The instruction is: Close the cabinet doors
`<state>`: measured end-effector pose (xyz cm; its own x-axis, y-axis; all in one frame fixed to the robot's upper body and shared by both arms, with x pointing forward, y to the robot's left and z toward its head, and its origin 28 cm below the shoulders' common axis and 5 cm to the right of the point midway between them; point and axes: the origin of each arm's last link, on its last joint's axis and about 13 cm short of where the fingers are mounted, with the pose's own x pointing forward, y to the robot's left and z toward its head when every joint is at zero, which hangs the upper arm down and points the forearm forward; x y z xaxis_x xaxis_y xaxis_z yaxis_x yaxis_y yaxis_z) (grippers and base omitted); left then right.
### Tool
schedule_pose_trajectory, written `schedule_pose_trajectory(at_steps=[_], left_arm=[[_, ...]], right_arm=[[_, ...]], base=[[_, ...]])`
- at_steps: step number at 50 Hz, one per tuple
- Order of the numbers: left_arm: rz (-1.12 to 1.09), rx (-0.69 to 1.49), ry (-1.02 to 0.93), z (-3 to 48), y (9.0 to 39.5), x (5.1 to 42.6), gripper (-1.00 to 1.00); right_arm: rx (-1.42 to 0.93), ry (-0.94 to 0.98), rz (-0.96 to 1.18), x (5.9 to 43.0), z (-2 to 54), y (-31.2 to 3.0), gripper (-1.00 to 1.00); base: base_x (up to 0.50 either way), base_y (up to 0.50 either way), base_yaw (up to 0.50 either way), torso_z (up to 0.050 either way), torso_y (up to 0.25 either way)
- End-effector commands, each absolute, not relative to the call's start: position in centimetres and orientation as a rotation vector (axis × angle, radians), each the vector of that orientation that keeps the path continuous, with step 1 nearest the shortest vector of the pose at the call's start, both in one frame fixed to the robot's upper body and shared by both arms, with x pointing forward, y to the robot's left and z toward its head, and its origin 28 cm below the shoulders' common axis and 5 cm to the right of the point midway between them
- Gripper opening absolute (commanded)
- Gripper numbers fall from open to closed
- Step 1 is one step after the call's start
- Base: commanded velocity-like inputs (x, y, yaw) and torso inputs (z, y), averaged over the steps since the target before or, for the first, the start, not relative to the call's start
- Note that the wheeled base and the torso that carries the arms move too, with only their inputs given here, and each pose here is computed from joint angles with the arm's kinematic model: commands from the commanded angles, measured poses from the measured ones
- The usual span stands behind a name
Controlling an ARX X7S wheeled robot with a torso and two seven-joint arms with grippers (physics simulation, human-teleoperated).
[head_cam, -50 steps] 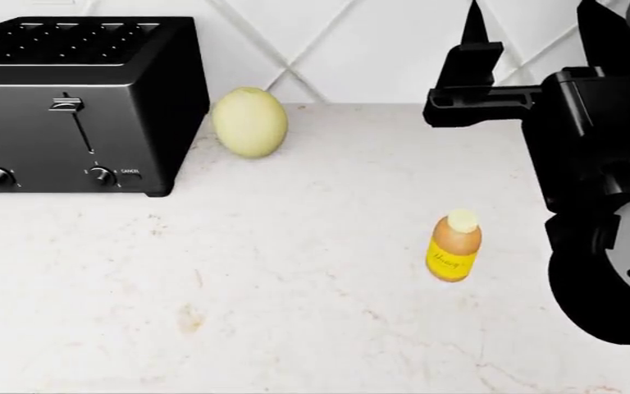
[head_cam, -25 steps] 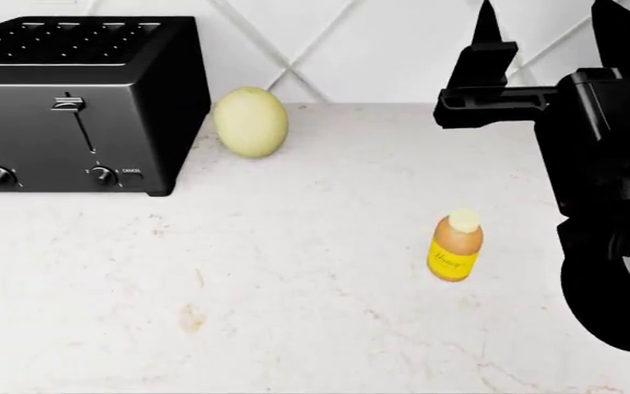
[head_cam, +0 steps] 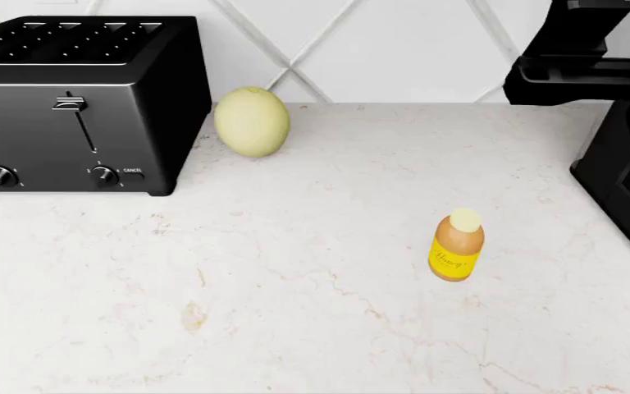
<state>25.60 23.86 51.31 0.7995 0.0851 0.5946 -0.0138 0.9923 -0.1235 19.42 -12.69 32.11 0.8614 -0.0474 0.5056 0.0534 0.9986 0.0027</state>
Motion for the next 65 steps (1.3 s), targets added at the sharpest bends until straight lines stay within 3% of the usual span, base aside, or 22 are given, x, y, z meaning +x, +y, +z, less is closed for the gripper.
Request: schedule_pose_trajectory(at_steps=[1, 51, 58, 65], left_arm=[[-0.190, -0.090, -0.626, 51.5, 20.1, 26.0, 1.00], [-0.368, -0.223, -0.423, 49.0, 16.3, 30.9, 1.00], [-0.593, -0.279, -0.388, 48.6, 15.8, 31.5, 1.00], [-0.645, -0.303, -0.289, 48.1, 15.2, 32.0, 1.00]], right_arm=[[-0.007, -0.573, -0.054, 17.9, 32.6, -13.0, 1.00], [-0.015, -0.570, -0.015, 18.0, 31.7, -12.9, 1.00], [-0.012, -0.569, -0.017, 18.0, 31.6, -13.0, 1.00], [-0.010, -0.577, -0.015, 17.7, 31.6, -13.1, 1.00]], base=[[0.00, 0.00, 0.00, 0.010, 0.000], [0.00, 0.00, 0.00, 0.000, 0.000], [0.00, 0.00, 0.00, 0.000, 0.000], [0.00, 0.00, 0.00, 0.000, 0.000]])
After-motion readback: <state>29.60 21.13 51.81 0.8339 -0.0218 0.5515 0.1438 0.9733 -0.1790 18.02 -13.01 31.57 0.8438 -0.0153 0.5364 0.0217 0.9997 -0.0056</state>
